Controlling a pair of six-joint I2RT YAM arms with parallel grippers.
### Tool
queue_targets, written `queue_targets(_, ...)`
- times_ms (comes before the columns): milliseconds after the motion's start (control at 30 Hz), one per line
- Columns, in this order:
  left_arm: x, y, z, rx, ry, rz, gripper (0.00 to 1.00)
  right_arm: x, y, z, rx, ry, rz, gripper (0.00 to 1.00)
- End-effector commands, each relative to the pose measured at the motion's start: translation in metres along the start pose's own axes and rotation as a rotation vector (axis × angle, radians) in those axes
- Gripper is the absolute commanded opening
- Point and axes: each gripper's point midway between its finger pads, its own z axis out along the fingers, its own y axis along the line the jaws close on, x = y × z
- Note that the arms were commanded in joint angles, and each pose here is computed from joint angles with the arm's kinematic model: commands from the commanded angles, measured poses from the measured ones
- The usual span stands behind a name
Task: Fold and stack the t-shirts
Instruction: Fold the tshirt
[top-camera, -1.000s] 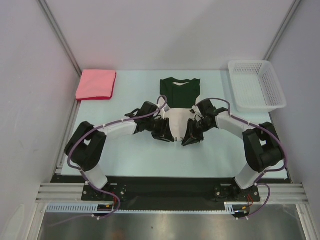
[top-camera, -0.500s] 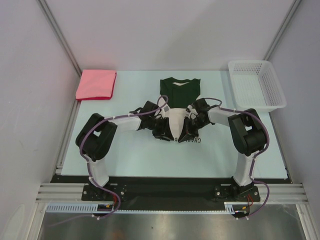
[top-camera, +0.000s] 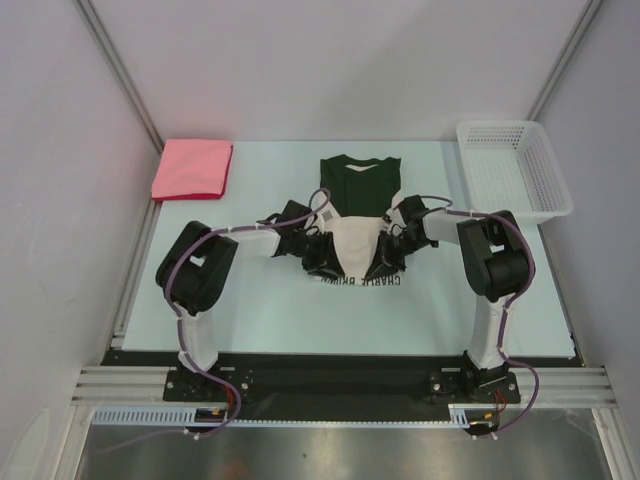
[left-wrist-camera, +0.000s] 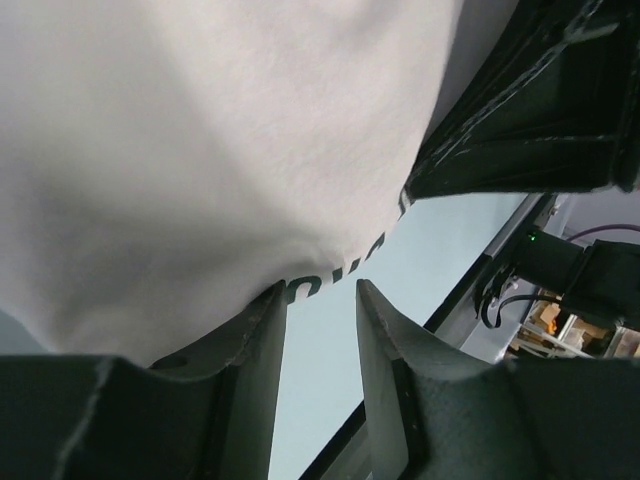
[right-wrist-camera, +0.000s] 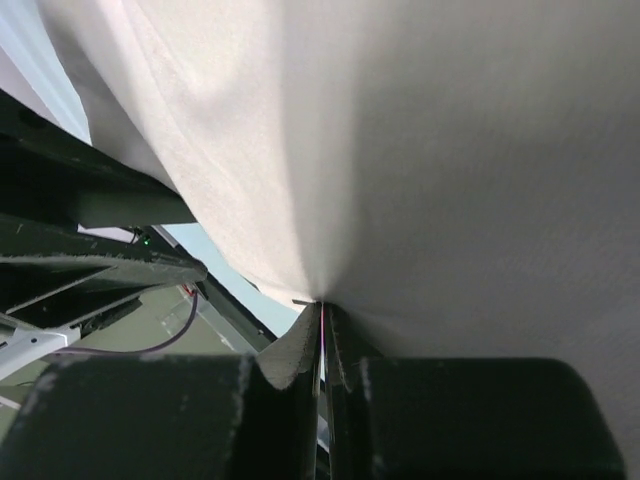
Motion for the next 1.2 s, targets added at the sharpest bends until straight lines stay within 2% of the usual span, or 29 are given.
queue_targets(0, 0.005, 0.013, -0.003, 0.010, 0.004, 0.000, 0.40, -0.004, -0.008, -0.007, 0.005, -0.003, -0.011, 0.08)
queue_targets(233, 0.010, 0.051, -0.030, -0.067, -0.041, -0.017, 0.40, -0.004, -0.032, -0.031, 0.058, -0.043, 0.009, 0.08)
queue_targets(333, 0.009, 0.051, -0.038, -0.068, -0.040, 0.008, 0.40, 0.002, -0.041, -0.042, 0.090, -0.059, 0.037, 0.08)
queue_targets(467, 0.002, 0.020, -0.048, -0.001, -0.068, 0.034, 0.43, 0.006, -0.040, -0.067, 0.135, -0.117, 0.054, 0.08)
queue_targets(633, -0.015, -0.039, -0.051, 0.078, -0.117, 0.114, 0.43, 0.011, 0.007, -0.088, 0.080, -0.179, -0.004, 0.09)
queue_targets(733, -0.019, -0.058, -0.034, 0.135, -0.110, 0.106, 0.43, 0.013, 0.027, -0.076, 0.040, -0.173, -0.038, 0.09)
queue_targets(833, -0.010, -0.071, -0.004, 0.187, -0.050, 0.083, 0.42, 0.009, 0.030, -0.056, 0.000, -0.144, -0.010, 0.09)
queue_targets(900, -0.015, -0.077, 0.006, 0.215, -0.053, 0.077, 0.41, 0.001, 0.024, -0.046, -0.003, -0.149, 0.005, 0.09)
queue_targets(1167, -0.006, -0.028, 0.016, 0.138, -0.045, 0.063, 0.41, 0.005, -0.030, -0.029, 0.063, -0.107, 0.077, 0.09)
